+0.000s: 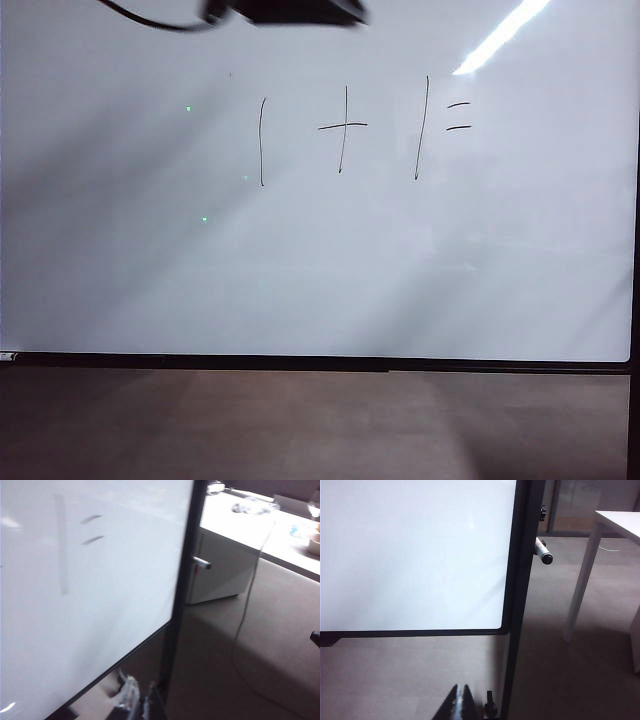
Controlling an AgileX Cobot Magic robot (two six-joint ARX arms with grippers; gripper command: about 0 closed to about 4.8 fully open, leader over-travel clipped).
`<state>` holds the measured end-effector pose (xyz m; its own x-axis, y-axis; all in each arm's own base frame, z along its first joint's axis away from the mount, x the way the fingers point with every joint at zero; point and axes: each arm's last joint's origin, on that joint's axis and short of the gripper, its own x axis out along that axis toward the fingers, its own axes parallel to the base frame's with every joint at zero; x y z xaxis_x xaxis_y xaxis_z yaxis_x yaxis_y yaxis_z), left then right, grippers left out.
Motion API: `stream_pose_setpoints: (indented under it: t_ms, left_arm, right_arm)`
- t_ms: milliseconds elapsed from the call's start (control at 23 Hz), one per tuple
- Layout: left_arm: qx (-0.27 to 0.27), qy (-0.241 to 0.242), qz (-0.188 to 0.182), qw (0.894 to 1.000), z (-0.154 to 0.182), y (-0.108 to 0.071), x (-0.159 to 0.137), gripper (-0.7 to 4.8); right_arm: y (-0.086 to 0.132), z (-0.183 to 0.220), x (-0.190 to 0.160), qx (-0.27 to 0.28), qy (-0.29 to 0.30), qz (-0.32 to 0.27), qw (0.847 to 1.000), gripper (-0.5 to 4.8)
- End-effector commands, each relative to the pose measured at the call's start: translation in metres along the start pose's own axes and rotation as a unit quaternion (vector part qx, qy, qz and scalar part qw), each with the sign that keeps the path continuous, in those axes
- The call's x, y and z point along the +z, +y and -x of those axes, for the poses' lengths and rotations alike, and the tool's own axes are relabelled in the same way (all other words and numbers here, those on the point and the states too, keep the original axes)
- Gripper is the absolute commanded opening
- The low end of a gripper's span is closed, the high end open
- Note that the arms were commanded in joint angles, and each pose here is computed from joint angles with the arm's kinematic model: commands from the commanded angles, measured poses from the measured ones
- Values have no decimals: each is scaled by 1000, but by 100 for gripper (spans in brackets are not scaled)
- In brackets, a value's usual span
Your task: Reach to the right to find the marker pen, pick it up, and write the answer to the math problem on the whiteboard.
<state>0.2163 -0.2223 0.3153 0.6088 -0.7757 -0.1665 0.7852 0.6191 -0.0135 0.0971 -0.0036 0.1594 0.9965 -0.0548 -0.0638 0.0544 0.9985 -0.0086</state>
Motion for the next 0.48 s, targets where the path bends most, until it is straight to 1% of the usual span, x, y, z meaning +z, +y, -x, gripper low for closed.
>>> stream_pose_setpoints:
  t_ms: [44, 131, 218, 305, 348, 392, 479]
  left_arm:
    - [-28, 5, -3, 1000, -28, -15, -3, 27]
    - [-50, 23, -5, 999, -43, -29, -12, 27]
    - [-70, 40, -8, 997, -49, -44, -20, 27]
    - [-87, 46, -12, 995, -51, -56, -24, 27]
    - [-92, 46, -13, 995, -51, -60, -24, 27]
    - [-97, 42, -14, 994, -51, -63, -23, 27]
    - [-96, 30, -14, 995, -51, -63, -21, 27]
  right_arm:
    - [0, 0, 0, 1, -5, -1, 1000, -1]
    - [0, 0, 0, 1, -7, -1, 1000, -1]
    - [0, 0, 0, 1, -8, -2, 1000, -1]
    - [0, 0, 1, 1, -9, -2, 1000, -1]
    - [0, 0, 1, 2, -10, -5, 1000, -1]
    - [0, 0, 2, 2, -16, -22, 1000, -1]
    - [0, 0, 4, 3, -25, -59, 998, -1]
